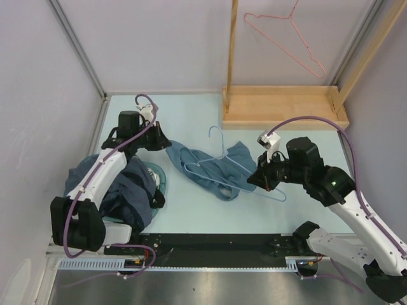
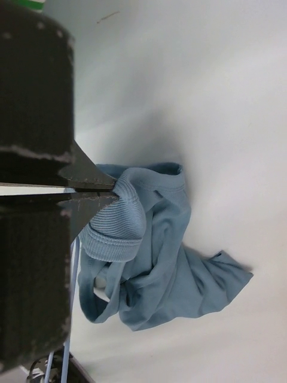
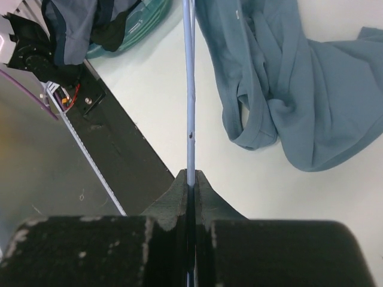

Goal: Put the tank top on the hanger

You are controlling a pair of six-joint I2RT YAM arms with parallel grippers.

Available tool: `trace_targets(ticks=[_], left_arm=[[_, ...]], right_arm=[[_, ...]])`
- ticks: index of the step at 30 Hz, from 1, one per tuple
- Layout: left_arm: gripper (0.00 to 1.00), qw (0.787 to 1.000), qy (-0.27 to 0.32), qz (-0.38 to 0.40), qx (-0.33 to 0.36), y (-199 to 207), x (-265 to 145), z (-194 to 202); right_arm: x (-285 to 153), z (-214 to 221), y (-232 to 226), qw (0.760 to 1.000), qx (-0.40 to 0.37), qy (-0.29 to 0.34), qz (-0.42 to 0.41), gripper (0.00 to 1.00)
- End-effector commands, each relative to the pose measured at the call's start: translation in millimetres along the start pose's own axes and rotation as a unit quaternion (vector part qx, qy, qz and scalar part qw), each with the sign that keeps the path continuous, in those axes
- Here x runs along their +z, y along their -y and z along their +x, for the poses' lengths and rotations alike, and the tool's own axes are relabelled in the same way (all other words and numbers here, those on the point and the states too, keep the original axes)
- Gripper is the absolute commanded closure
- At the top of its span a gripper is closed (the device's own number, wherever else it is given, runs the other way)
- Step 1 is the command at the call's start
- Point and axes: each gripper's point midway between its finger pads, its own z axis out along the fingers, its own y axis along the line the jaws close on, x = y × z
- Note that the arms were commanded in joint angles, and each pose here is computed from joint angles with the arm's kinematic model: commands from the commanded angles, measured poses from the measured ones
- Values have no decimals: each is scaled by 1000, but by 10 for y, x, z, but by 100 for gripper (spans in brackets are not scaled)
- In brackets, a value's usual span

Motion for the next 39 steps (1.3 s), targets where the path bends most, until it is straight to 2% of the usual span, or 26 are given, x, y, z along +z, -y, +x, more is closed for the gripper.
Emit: trace_targets(ticks=[1, 8, 12, 16, 23, 28, 35, 36, 38, 39], left_arm=[[100, 998, 33, 51, 34, 196, -132, -136], [100, 991, 38, 121, 50, 462, -232, -133], [100, 982, 32, 178, 53, 657, -292, -104], [100, 968, 30, 245, 54, 885, -414, -88], [100, 950, 63, 301, 55, 1299, -785, -453], [100, 942, 80, 321, 67, 1532, -1016, -533], [100, 968, 52, 242, 34, 1129, -701, -178], [97, 973, 52, 222, 28, 1052, -646, -163], [80, 979, 49, 196, 27, 952, -599, -122], [68, 982, 57, 176, 27, 891, -585, -150]], right_arm=[[94, -197, 1, 999, -19, 42, 6, 100], [301, -352, 14, 997, -45, 62, 26, 100], [419, -357, 4, 994, -63, 74, 41, 100], [464, -410, -74, 989, -87, 113, 49, 100], [715, -357, -156, 982, -93, 157, 50, 100], [763, -447, -210, 975, -88, 198, 48, 100], [511, -596, -320, 966, -93, 237, 31, 100], [485, -603, -334, 966, -93, 239, 27, 100], [449, -606, -397, 966, -94, 240, 10, 100], [423, -618, -419, 966, -94, 242, 6, 100]])
